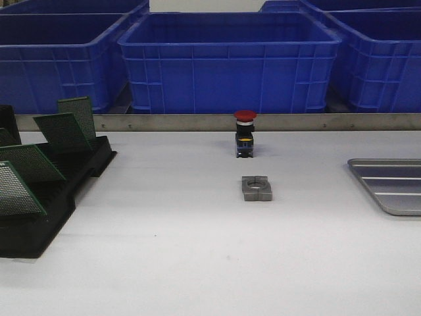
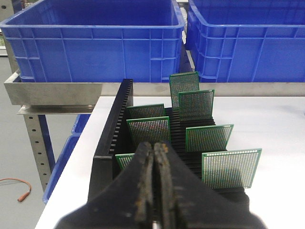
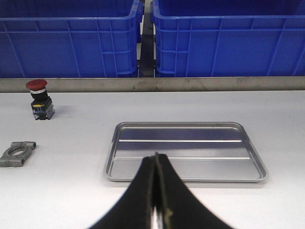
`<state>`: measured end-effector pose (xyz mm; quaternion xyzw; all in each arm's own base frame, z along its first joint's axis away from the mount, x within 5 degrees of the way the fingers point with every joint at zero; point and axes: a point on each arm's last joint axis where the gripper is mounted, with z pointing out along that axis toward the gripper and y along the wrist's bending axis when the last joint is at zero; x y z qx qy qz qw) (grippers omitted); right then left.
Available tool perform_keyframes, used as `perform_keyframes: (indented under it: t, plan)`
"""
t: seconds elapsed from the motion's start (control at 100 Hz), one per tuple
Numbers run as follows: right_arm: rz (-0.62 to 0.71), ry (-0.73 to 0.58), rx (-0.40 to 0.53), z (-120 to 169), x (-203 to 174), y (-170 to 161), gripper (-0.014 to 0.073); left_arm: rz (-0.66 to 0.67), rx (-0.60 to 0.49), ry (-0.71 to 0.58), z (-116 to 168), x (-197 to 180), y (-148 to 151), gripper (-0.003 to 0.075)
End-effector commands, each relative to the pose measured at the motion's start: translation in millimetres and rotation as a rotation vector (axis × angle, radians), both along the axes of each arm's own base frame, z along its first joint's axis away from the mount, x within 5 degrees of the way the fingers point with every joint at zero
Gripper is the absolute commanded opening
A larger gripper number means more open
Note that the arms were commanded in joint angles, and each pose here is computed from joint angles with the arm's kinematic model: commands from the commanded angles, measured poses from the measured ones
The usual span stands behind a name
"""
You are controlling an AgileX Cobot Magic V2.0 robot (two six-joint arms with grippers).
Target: Place circuit board on tray
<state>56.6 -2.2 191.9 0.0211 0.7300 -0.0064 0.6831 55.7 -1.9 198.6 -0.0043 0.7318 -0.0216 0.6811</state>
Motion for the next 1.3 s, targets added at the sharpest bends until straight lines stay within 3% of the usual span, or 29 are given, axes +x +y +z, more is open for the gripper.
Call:
perform_keyframes:
  t: [0.0,0.6,1.07,1.2,1.29]
  plan:
    - [-0.003,-0.117,-0.009,13,-3,0,-0.006,0.005,-0.014,-0.061,-8,0,0,-0.002]
    - [-0.003,-0.117,-0.009,13,-3,0,-0.006,0.005,-0.014,-0.064,-7,0,0,-0.002]
    - [-0.003,-0.117,-0.009,13,-3,0,-0.006,0.019,-0.018,-0.234,8,-1,2,-0.002]
    - [-0.003,-0.117,-0.009,13,-3,0,-0.006,0.014,0.046,-0.205,22,-3,1,-0.002]
    - [-0.003,-0.117,-0.009,13,-3,0,-0.006,0.011,0.02,-0.208,42,-5,1,-0.002]
